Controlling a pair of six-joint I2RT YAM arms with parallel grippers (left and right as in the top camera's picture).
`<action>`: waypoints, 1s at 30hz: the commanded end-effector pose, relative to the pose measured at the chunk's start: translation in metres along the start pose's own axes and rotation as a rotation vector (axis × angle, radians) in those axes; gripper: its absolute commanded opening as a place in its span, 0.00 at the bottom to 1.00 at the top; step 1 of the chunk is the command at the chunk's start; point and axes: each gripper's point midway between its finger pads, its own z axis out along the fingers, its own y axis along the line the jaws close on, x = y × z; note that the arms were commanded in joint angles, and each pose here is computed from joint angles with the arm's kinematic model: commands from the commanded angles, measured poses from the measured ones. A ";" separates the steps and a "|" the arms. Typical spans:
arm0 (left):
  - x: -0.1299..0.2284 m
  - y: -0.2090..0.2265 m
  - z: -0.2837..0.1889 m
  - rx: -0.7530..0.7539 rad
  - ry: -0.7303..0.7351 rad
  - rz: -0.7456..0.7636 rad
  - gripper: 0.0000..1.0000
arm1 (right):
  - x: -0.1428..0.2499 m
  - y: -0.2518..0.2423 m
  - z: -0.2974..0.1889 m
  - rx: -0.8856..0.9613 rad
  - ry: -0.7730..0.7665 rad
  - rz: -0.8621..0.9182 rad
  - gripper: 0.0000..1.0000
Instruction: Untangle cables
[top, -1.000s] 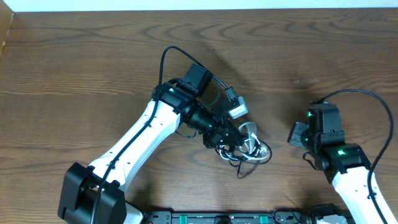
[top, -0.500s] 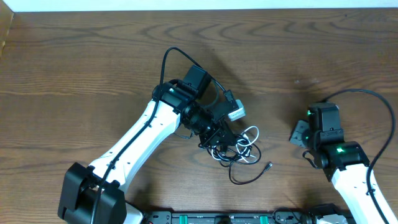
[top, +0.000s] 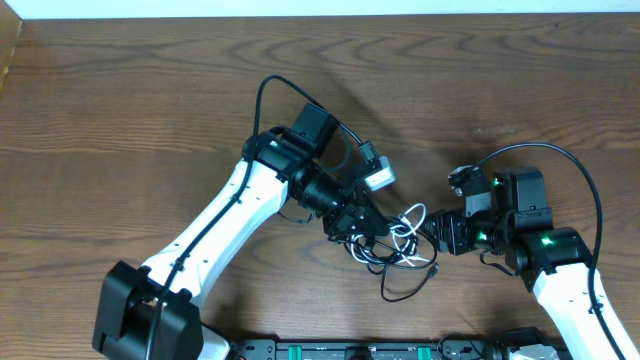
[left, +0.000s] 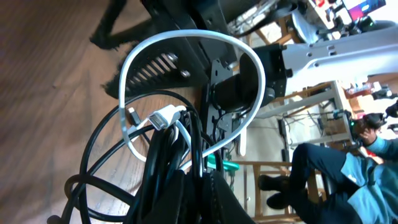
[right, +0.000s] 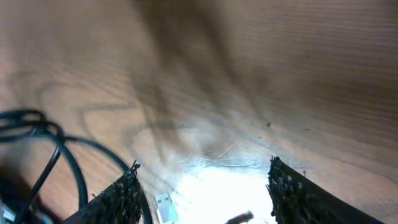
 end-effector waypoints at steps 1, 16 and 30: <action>-0.016 -0.010 -0.018 0.034 -0.082 0.025 0.08 | -0.007 0.017 -0.011 -0.125 -0.042 -0.090 0.66; -0.038 -0.027 -0.039 0.173 -0.230 0.059 0.08 | -0.037 0.065 -0.054 -0.503 -0.282 -0.302 0.55; -0.038 -0.028 -0.039 0.174 -0.228 0.053 0.08 | -0.068 0.075 -0.069 -0.552 -0.394 -0.328 0.68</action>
